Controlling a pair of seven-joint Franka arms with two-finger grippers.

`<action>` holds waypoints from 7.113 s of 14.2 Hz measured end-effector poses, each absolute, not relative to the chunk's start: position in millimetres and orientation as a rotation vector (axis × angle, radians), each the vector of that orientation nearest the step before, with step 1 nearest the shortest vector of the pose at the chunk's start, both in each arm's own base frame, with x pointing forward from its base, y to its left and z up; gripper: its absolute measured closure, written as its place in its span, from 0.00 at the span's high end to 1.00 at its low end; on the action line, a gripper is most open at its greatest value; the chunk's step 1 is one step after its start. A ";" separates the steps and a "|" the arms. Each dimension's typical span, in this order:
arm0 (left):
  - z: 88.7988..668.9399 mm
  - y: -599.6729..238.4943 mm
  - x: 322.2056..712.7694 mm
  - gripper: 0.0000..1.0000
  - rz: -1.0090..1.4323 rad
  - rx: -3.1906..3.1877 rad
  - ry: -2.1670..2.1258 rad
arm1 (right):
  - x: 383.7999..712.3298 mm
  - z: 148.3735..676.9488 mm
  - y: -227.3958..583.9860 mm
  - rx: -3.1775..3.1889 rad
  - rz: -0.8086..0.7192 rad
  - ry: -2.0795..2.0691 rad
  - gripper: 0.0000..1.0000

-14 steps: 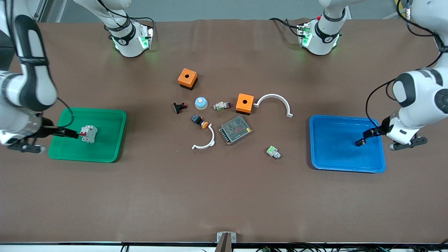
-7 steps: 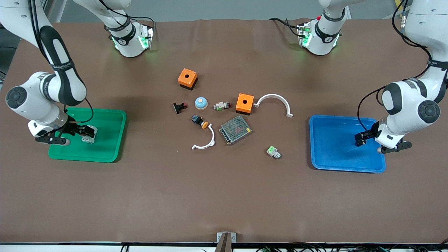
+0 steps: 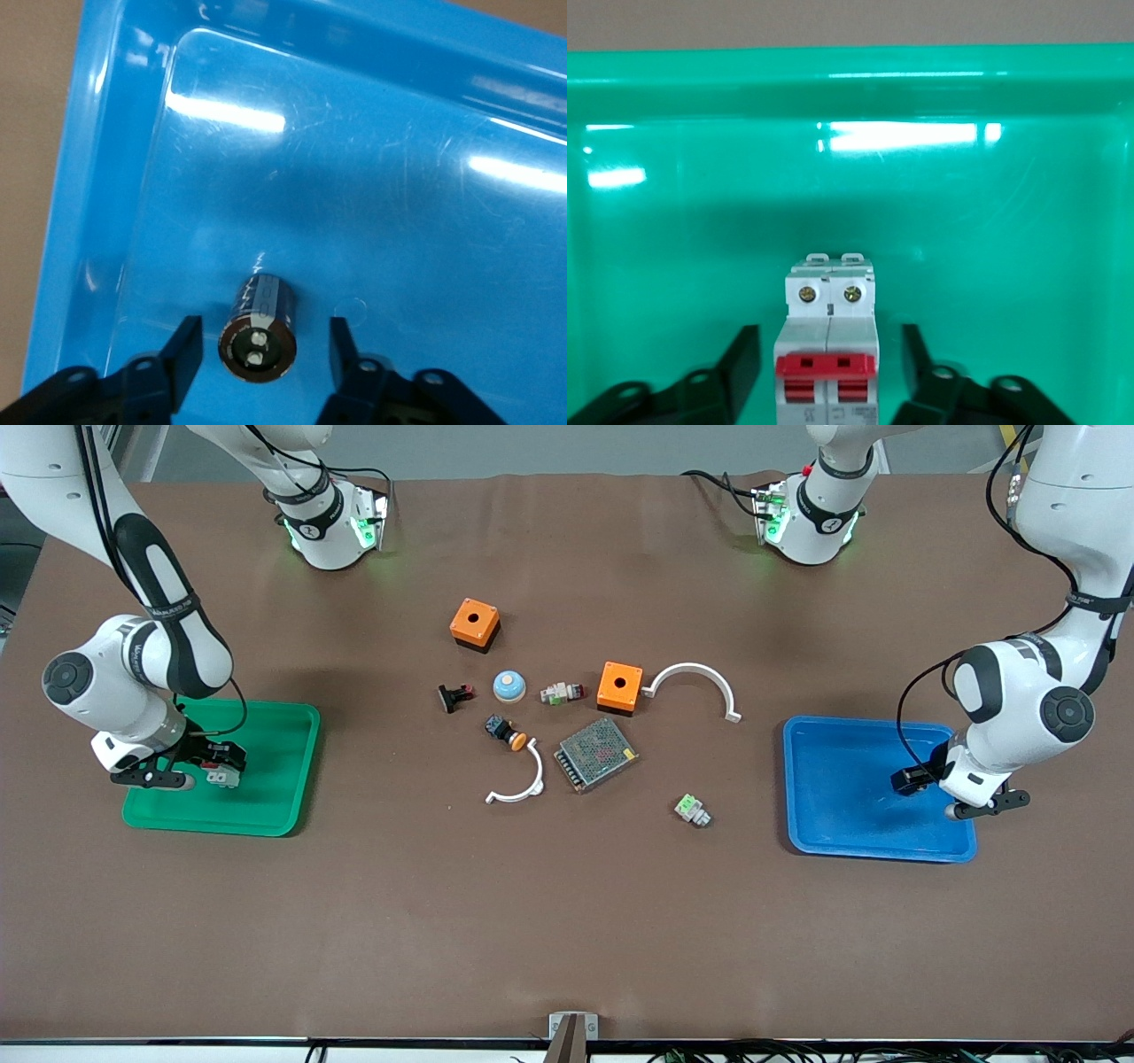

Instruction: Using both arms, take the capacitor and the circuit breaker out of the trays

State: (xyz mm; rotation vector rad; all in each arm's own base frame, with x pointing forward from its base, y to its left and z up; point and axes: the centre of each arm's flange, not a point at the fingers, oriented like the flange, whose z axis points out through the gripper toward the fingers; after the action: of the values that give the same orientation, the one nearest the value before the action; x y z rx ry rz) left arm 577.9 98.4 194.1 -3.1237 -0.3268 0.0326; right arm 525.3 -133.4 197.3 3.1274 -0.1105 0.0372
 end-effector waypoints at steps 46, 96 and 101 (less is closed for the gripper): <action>218.1 -312.5 524.7 0.98 0.129 -3.065 -0.940 | 656.6 433.6 32.2 3.137 -0.291 -0.032 1.00; 646.2 -63.0 522.4 1.00 0.001 -3.125 0.062 | 498.2 678.4 -38.9 3.191 -0.065 -0.100 1.00; 651.9 -61.8 522.3 1.00 -0.017 -3.126 0.055 | 497.9 685.0 -38.4 3.190 -0.042 -0.096 1.00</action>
State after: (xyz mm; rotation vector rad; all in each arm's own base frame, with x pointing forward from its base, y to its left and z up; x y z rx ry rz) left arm 522.3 -61.8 651.9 -3.1261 0.0545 -0.0169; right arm 497.9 -38.4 685.0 3.1904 -0.0960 -0.0420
